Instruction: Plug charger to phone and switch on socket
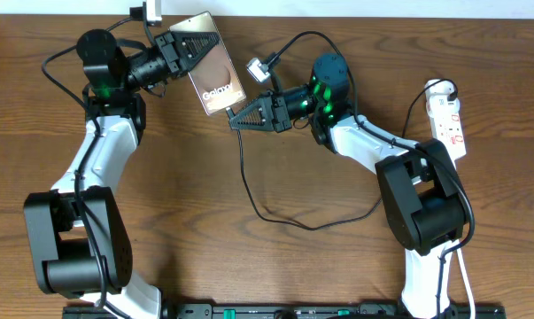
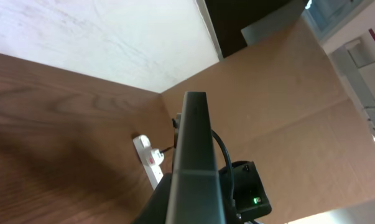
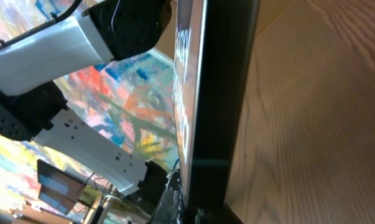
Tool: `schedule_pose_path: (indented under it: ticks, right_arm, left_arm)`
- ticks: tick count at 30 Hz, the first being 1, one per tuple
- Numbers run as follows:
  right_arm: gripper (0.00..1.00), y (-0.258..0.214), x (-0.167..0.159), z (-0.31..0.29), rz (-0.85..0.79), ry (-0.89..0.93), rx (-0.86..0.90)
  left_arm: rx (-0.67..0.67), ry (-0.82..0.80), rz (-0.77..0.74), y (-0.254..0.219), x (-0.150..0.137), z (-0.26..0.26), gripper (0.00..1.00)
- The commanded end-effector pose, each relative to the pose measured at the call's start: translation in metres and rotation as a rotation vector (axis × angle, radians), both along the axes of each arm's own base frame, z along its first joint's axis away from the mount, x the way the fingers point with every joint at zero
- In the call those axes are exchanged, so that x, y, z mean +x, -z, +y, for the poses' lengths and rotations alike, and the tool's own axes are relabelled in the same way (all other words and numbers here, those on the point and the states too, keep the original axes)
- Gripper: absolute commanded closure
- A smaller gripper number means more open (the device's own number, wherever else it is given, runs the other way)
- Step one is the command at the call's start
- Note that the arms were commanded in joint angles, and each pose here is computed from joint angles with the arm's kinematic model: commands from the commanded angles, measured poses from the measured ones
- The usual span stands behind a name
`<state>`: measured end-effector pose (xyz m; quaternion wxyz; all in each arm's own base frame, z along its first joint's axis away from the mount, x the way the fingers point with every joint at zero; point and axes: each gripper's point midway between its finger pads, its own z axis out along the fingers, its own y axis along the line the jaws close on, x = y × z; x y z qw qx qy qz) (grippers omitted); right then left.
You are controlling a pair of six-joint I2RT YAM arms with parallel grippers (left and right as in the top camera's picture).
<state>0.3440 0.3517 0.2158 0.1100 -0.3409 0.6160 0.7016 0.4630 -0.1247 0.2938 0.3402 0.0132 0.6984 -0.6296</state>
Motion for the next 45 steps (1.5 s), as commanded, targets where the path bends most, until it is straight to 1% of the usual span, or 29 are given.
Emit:
schedule_pose_path:
  ticks: [1, 5, 17, 37, 38, 40, 41, 42, 43, 44, 45]
  right_arm:
    - [0.99, -0.003, 0.016, 0.002, -0.012, 0.085, 0.013]
    - [0.99, -0.003, 0.018, 0.002, -0.011, 0.098, 0.014]
    - [0.99, -0.005, 0.04, 0.006, 0.052, 0.223, 0.01]
    - [0.99, -0.006, 0.044, 0.006, 0.053, 0.246, 0.013]
    - [0.97, -0.006, 0.044, 0.006, 0.053, 0.244, 0.013]
    - [0.85, -0.006, 0.042, 0.006, 0.053, 0.238, 0.012]
    - [0.77, -0.006, 0.042, 0.006, 0.053, 0.235, 0.012]
    - [0.61, -0.005, 0.042, 0.006, 0.053, 0.232, 0.011]
    - [0.39, -0.005, 0.04, 0.006, 0.052, 0.223, 0.01]
    - [0.3, -0.005, 0.039, 0.005, 0.051, 0.22, 0.01]
    - [0.1, -0.005, 0.038, 0.005, 0.051, 0.211, 0.009]
  left_arm:
    - [0.011, 0.147, -0.018, -0.004, -0.022, -0.015, 0.92]
    - [0.011, 0.145, -0.018, -0.004, -0.021, -0.015, 0.93]
    - [0.018, 0.104, -0.039, -0.004, -0.015, -0.012, 0.93]
    - [0.02, 0.141, -0.038, -0.003, -0.021, -0.015, 0.93]
    - [0.023, 0.138, -0.045, -0.003, -0.021, -0.015, 0.92]
    - [0.032, 0.135, -0.065, -0.003, -0.02, -0.014, 0.93]
    - [0.035, 0.133, -0.075, -0.003, -0.02, -0.014, 0.93]
    - [0.036, 0.128, -0.075, -0.003, -0.019, -0.014, 0.93]
    - [0.035, 0.124, -0.075, -0.003, -0.018, -0.013, 0.93]
    - [0.035, 0.115, -0.075, -0.003, -0.017, -0.013, 0.93]
    - [0.037, 0.102, -0.08, -0.003, -0.015, -0.012, 0.93]
